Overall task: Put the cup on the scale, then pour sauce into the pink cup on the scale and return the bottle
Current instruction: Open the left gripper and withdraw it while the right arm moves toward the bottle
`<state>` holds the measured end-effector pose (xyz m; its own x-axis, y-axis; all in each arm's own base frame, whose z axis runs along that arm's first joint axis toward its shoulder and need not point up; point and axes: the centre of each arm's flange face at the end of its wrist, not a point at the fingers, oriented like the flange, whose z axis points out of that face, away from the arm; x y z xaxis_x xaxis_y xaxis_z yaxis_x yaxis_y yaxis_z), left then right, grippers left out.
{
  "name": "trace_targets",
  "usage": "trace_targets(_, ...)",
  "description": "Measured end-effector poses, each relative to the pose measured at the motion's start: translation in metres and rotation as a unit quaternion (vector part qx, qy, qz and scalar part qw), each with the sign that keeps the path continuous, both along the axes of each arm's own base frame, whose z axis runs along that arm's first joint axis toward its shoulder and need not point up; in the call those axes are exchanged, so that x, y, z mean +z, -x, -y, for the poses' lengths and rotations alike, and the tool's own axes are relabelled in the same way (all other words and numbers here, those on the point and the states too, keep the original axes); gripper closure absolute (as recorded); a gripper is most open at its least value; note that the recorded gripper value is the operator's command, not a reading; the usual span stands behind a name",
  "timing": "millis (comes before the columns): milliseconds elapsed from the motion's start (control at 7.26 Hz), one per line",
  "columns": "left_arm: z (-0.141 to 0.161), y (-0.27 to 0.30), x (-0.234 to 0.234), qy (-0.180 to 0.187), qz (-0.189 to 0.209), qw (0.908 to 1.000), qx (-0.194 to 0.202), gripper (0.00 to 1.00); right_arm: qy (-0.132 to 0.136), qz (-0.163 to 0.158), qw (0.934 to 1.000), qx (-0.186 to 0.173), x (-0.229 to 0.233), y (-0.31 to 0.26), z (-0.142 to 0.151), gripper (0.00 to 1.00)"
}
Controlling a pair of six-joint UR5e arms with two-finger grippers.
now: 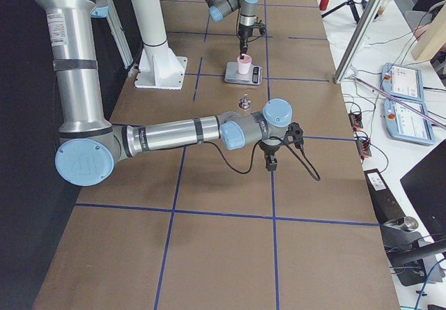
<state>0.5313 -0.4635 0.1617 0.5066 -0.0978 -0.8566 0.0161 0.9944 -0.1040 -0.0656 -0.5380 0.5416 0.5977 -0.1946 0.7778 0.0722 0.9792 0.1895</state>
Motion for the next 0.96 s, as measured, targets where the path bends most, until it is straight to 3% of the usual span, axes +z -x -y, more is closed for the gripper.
trace_targets(413,-0.036,0.068,-0.012,-0.023,-0.035,0.9991,-0.005,0.00,-0.015,0.042,0.9988,0.019,-0.038,0.027,-0.033,0.00)
trace_targets(688,-0.034,0.094,-0.013,-0.026,-0.038,0.9987,-0.019,0.00,-0.029,0.088,0.9934,0.068,-0.070,0.075,-0.075,0.00)
trace_targets(964,-0.022,0.104,-0.005,-0.026,-0.031,0.9987,-0.031,0.00,-0.065,0.094,0.9867,0.115,-0.098,0.144,-0.133,0.00)
